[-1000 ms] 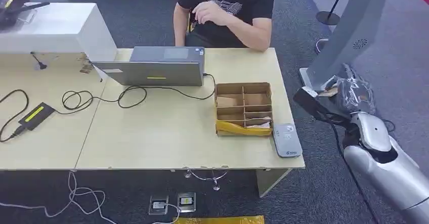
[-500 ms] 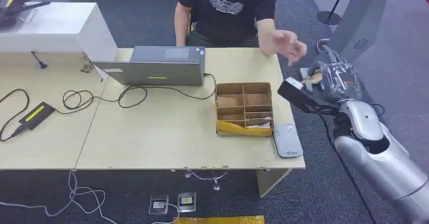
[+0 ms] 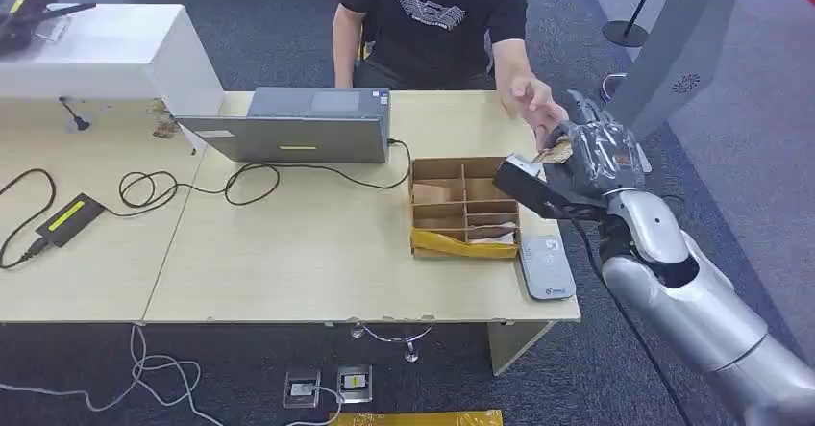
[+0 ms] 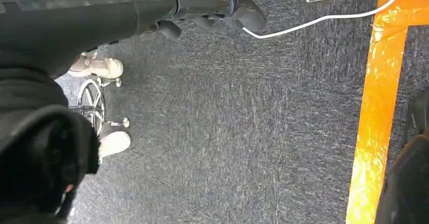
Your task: Pass the card to the sensor for recognition and then transmit it.
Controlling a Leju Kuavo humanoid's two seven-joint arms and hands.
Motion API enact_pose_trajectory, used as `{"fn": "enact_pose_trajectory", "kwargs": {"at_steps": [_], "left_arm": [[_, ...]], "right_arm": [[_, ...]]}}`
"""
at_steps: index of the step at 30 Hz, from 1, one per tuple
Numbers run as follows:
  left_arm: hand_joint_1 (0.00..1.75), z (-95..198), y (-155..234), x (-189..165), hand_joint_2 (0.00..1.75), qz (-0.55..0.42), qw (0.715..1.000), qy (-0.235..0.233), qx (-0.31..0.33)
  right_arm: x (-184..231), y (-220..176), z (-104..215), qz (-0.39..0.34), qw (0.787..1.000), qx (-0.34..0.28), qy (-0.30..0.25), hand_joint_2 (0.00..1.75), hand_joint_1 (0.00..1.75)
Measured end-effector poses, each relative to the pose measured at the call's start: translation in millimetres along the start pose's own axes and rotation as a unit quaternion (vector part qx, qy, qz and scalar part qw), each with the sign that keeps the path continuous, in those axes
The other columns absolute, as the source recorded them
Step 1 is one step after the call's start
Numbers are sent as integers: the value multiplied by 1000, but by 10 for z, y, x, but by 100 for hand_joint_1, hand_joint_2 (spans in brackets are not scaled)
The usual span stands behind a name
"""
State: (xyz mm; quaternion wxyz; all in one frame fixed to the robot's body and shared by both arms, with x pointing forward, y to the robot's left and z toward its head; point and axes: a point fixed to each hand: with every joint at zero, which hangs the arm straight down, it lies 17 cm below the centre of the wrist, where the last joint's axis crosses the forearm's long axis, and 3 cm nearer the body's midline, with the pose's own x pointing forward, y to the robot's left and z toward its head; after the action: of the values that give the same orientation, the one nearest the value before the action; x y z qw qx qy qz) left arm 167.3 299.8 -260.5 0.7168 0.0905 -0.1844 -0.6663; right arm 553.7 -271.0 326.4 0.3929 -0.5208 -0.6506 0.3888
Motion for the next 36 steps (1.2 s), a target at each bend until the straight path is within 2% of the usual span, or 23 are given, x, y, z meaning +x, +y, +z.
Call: {"fn": "enact_pose_trajectory", "kwargs": {"at_steps": [4,7,8,9,36], "left_arm": [[0,-1,2,7,0,-1,1000,-1,0],[0,-15,78,44,0,-11,1000,-4,6],[0,-24,148,60,0,-20,1000,-6,5],[0,-27,182,64,0,-27,1000,-8,4],[0,-30,234,85,0,-49,999,-16,-2]], "right_arm": [[21,15,-2,-2,1000,1,-2,175,175],[182,223,-69,-28,999,9,-14,175,175],[220,421,-80,-28,999,24,-11,175,31],[205,481,-74,-26,999,27,-7,175,0],[58,663,-43,9,999,38,13,175,0]]}}
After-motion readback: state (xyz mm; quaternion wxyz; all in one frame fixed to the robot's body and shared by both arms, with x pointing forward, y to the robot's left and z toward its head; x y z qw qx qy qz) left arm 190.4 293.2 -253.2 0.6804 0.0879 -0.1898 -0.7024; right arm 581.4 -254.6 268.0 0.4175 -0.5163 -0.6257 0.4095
